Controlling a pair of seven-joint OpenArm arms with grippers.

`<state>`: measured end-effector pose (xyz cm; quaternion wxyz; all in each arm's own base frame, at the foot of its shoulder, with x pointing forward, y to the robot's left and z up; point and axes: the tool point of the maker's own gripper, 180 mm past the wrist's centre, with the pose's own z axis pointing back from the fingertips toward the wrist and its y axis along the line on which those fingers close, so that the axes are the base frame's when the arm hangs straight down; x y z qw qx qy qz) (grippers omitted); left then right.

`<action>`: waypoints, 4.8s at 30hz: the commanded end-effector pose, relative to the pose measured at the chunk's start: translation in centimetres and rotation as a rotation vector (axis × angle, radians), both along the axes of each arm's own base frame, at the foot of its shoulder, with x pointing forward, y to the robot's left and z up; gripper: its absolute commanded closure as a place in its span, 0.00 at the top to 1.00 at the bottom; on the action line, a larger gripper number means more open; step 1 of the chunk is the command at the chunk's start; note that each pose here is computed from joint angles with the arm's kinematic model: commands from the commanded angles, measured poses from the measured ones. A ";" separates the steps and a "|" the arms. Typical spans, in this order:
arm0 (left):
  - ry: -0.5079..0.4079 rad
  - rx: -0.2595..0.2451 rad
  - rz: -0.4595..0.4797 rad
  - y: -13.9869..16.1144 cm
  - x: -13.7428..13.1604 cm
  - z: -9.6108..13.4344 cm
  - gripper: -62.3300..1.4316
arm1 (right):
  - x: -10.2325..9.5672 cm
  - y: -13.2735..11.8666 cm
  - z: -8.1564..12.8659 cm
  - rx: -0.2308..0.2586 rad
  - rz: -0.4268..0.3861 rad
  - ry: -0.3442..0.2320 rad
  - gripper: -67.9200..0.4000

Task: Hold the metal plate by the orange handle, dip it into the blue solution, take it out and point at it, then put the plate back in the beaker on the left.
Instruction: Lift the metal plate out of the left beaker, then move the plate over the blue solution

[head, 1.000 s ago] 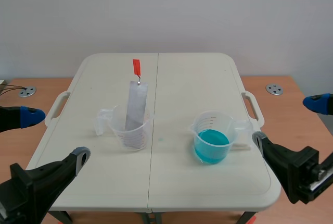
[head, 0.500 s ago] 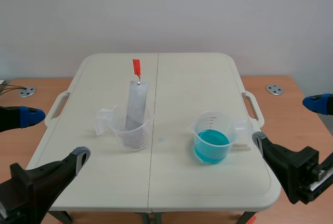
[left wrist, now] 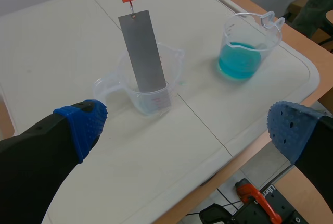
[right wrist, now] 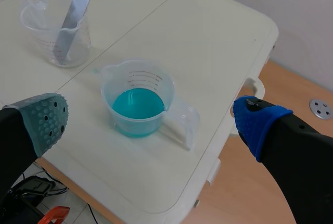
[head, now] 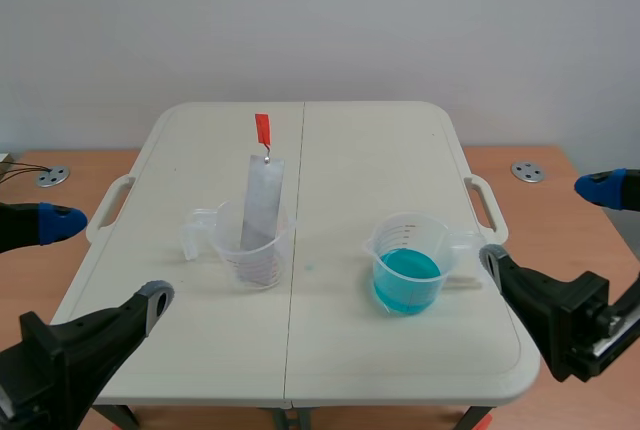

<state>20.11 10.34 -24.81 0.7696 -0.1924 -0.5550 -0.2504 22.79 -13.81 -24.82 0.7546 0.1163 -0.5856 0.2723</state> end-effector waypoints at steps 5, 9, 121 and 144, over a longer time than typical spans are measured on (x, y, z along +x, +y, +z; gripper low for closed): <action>-0.024 -0.026 0.003 -0.3 0.2 0.8 0.87 | 0.6 0.8 1.4 0.018 0.027 -0.047 0.98; -0.021 -0.021 0.006 -0.2 0.2 0.7 0.08 | 0.8 1.5 1.3 0.034 0.043 -0.049 0.98; 0.697 0.401 0.137 12.2 -18.5 -16.6 0.05 | 18.4 24.0 -1.3 0.290 0.326 0.128 0.32; 0.698 0.402 0.137 12.2 -18.5 -16.7 0.05 | 15.1 27.0 -0.2 0.344 0.511 0.097 0.02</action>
